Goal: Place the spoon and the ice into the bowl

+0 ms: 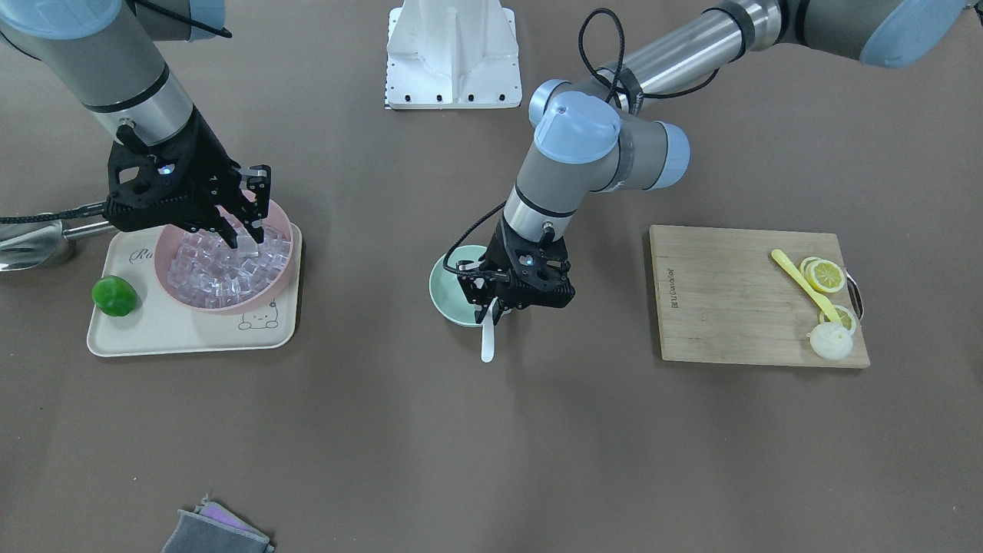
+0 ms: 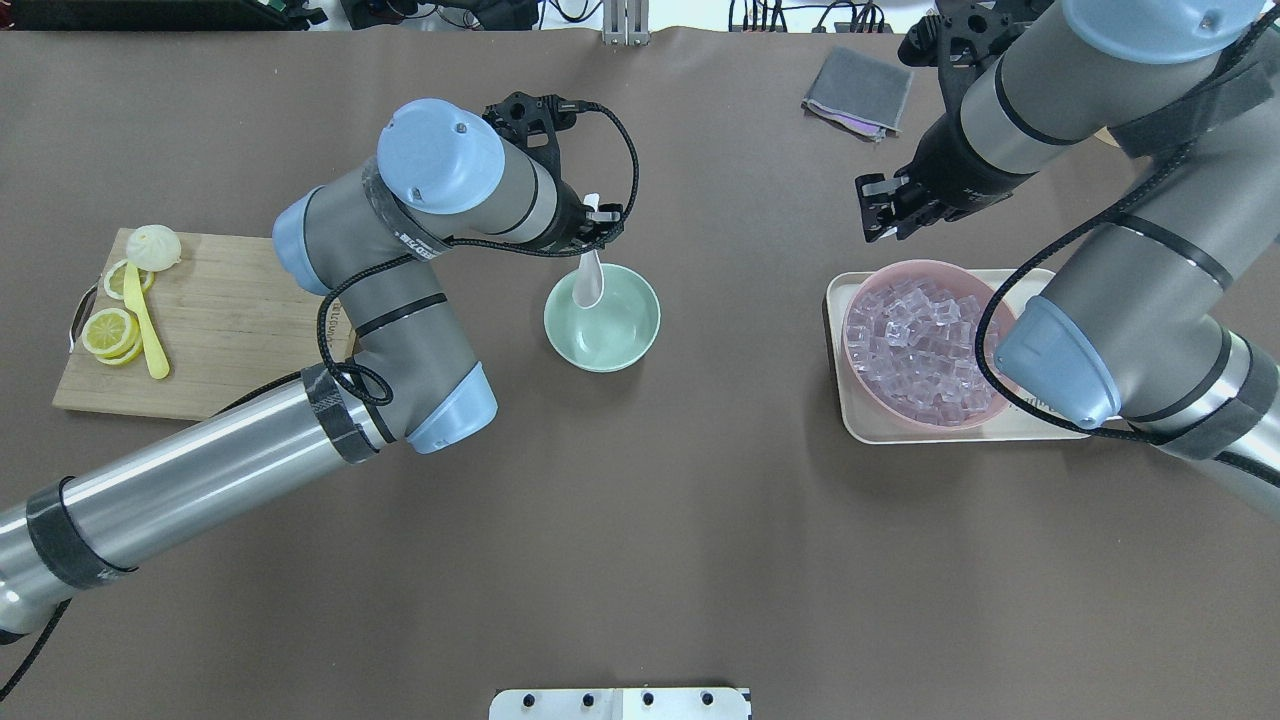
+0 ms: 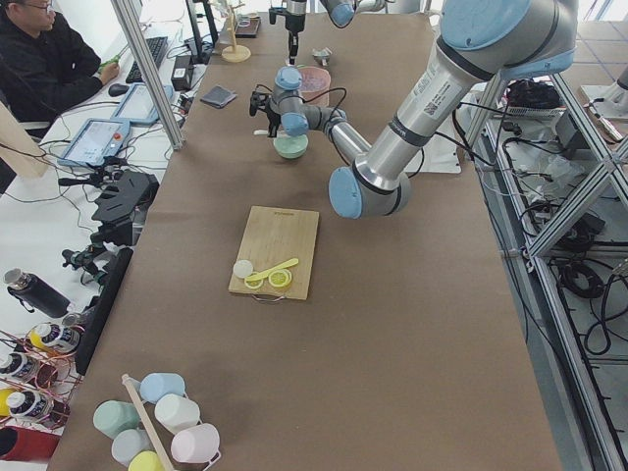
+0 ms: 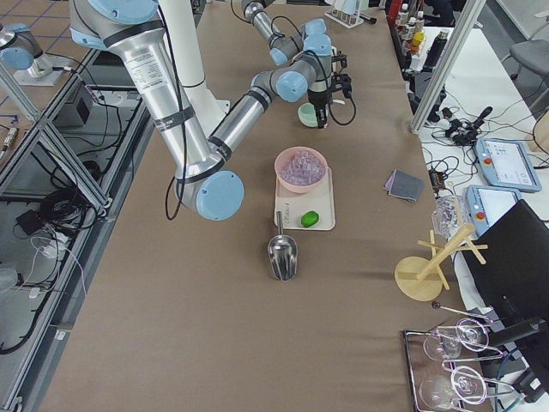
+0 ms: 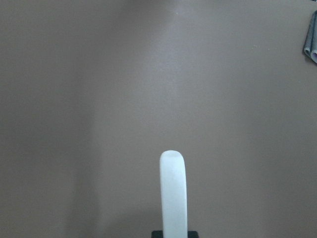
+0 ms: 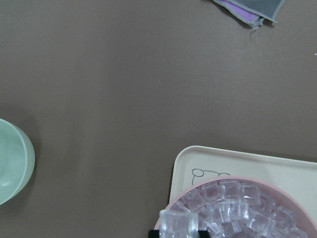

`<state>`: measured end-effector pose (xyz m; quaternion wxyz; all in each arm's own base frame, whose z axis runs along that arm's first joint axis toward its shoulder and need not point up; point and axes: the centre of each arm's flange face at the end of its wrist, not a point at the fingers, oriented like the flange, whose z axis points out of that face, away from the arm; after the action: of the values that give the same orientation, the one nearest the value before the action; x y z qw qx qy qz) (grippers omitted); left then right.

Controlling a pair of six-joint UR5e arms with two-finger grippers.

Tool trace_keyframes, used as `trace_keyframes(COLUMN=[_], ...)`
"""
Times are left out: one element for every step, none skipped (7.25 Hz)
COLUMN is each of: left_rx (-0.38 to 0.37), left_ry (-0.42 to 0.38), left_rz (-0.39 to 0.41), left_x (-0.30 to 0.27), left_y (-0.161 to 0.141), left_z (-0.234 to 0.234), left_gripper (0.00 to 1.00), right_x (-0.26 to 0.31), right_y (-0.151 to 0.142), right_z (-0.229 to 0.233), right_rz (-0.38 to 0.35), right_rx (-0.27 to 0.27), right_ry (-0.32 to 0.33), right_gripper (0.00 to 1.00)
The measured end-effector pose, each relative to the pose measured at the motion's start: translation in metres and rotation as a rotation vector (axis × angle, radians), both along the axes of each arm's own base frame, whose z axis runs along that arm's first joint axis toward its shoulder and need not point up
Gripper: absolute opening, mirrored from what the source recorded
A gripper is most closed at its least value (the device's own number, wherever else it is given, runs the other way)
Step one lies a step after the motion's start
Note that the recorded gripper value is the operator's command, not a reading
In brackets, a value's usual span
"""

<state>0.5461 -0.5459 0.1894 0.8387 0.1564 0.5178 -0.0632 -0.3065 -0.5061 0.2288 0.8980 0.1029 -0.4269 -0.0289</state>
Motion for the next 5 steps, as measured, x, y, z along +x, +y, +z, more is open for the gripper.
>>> trace_keyframes(left_rx=[0.006, 0.015, 0.028, 0.058, 0.11], left_ry=[0.003, 0.009, 0.009, -0.01, -0.046], left_rz=[0.007, 0.009, 0.023, 0.064, 0.113], left_x=[0.005, -0.003, -0.033, -0.089, -0.164], left_y=[0.006, 0.008, -0.002, -0.027, -0.059], left_z=[0.0, -0.002, 0.005, 0.026, 0.059], left_gripper=[0.98, 0.98, 0.98, 0.98, 0.98], right_x=[-0.005, -0.014, -0.03, -0.052, -0.085], right_y=[0.001, 0.003, 0.004, 0.002, -0.004], right_z=[-0.01, -0.021, -0.033, -0.043, -0.048], right_rz=[0.013, 0.023, 0.031, 0.043, 0.07], right_rx=[-0.01, -0.018, -0.02, -0.011, -0.001], right_ry=[-0.015, -0.027, -0.031, -0.029, -0.043], right_gripper=[0.0, 0.0, 0.0, 0.0, 0.0])
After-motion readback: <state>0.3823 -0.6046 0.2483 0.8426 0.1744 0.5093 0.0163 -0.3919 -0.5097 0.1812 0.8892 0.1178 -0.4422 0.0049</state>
